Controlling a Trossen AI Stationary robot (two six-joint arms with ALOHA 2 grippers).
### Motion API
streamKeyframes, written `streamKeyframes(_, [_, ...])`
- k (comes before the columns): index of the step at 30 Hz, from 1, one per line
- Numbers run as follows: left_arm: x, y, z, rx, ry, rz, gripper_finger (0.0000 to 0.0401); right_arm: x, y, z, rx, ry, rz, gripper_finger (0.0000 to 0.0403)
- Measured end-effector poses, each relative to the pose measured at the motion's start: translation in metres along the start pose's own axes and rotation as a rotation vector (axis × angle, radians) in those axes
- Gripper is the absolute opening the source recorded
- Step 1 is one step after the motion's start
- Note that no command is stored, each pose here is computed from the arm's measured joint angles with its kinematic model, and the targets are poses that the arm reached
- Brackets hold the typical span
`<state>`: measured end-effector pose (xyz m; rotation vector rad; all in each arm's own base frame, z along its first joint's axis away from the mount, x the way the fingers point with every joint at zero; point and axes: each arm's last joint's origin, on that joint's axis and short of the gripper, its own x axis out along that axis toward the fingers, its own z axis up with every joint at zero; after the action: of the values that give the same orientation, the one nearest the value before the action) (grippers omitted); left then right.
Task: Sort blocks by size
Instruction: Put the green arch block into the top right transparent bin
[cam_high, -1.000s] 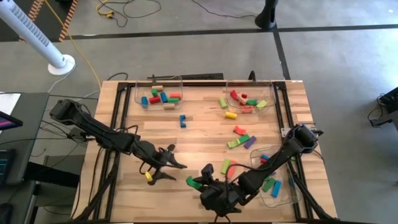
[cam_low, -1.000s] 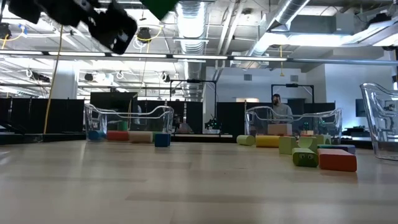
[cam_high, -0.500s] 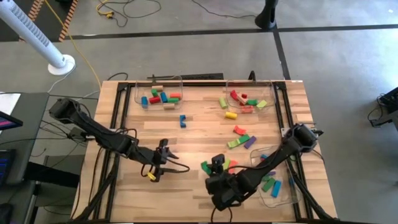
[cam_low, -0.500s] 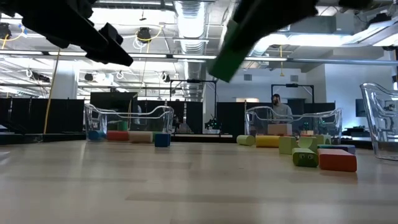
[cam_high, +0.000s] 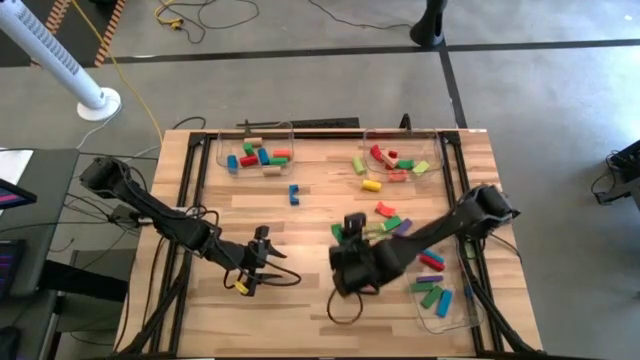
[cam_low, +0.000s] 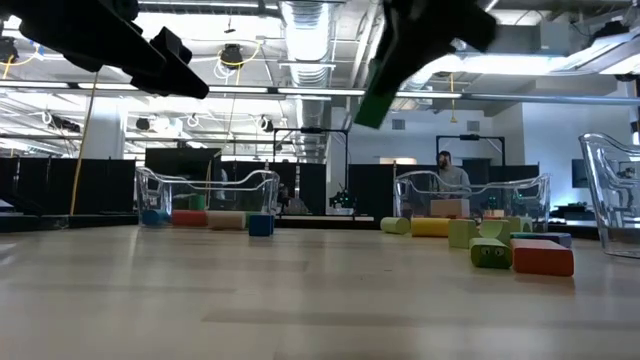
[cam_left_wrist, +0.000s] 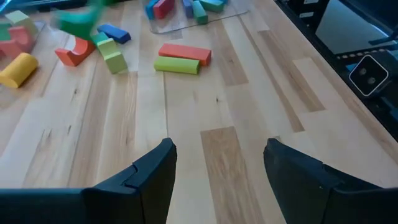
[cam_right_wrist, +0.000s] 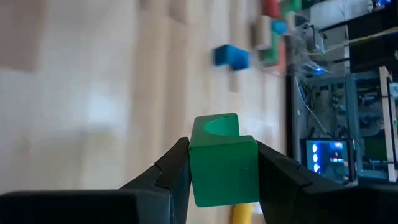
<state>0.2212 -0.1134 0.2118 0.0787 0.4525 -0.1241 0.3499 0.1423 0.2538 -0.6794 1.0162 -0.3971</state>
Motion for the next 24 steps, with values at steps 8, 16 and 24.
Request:
streamKeyframes(8, [0.000, 0.000, 0.000, 0.004, 0.003, 0.000, 0.0229, 0.013, -0.061, -0.006, 0.091, 0.045, 0.040, 0.0168])
streamKeyframes(16, [0.000, 0.000, -0.002, 0.013, 0.018, 0.003, 0.0229, 0.031, -0.102, -0.018, 0.165, 0.091, 0.133, 0.0167])
streamKeyframes(24, [0.000, 0.000, -0.002, 0.066, 0.018, 0.004, 0.0229, 0.049, -0.129, -0.071, 0.318, 0.054, 0.152, 0.0167])
